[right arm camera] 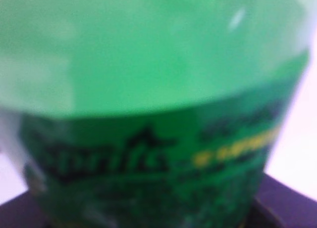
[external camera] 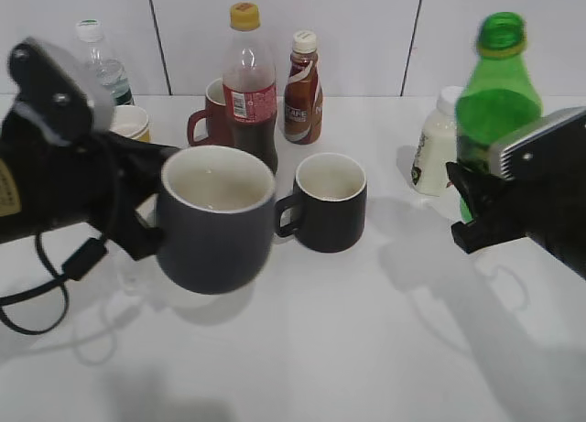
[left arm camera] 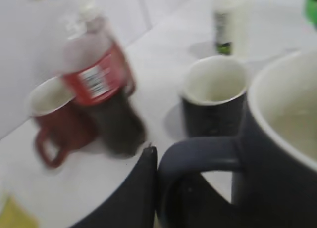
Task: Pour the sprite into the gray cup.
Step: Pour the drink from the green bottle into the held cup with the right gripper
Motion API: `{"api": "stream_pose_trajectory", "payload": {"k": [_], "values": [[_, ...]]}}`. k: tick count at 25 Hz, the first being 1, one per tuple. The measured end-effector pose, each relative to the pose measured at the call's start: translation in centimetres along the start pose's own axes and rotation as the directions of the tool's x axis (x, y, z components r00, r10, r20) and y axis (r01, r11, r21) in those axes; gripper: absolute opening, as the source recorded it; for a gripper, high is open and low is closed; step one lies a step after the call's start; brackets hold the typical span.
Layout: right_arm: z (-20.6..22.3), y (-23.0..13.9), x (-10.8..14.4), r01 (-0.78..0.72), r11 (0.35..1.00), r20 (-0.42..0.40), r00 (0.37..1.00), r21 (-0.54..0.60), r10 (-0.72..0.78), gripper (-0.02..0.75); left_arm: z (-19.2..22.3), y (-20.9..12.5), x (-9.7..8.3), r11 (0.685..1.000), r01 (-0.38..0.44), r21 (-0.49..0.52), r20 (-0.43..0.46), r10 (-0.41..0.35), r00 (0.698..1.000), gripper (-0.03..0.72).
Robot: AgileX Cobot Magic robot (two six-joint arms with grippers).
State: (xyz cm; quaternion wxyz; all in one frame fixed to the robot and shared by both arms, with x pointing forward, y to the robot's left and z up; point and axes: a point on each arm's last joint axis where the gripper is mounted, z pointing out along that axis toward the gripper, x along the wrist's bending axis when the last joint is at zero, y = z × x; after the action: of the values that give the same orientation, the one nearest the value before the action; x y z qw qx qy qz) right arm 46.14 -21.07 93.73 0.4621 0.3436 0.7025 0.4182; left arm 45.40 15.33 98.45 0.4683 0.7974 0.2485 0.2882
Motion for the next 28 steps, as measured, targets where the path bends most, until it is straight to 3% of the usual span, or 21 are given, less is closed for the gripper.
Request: {"api": "stream_pose_trajectory", "payload": {"k": [4,12,28], "values": [[-0.5,1.9,0.1,0.220,0.975,-0.004,0.976,0.032,-0.220,0.425,0.5,1.7,-1.5,1.000,-0.004,-0.028,0.046,0.005,0.999,0.054],[0.9,5.6,0.5,0.563,0.825,-0.010,0.826,-0.034,-0.564,0.425,0.7,2.8,-2.8,0.999,-0.024,-0.030,0.089,0.027,0.996,0.054],[1.4,7.6,0.8,0.816,0.565,0.043,0.573,-0.126,-0.818,0.424,1.2,2.6,-3.1,0.999,-0.024,-0.029,0.101,0.027,0.994,0.054]]}}
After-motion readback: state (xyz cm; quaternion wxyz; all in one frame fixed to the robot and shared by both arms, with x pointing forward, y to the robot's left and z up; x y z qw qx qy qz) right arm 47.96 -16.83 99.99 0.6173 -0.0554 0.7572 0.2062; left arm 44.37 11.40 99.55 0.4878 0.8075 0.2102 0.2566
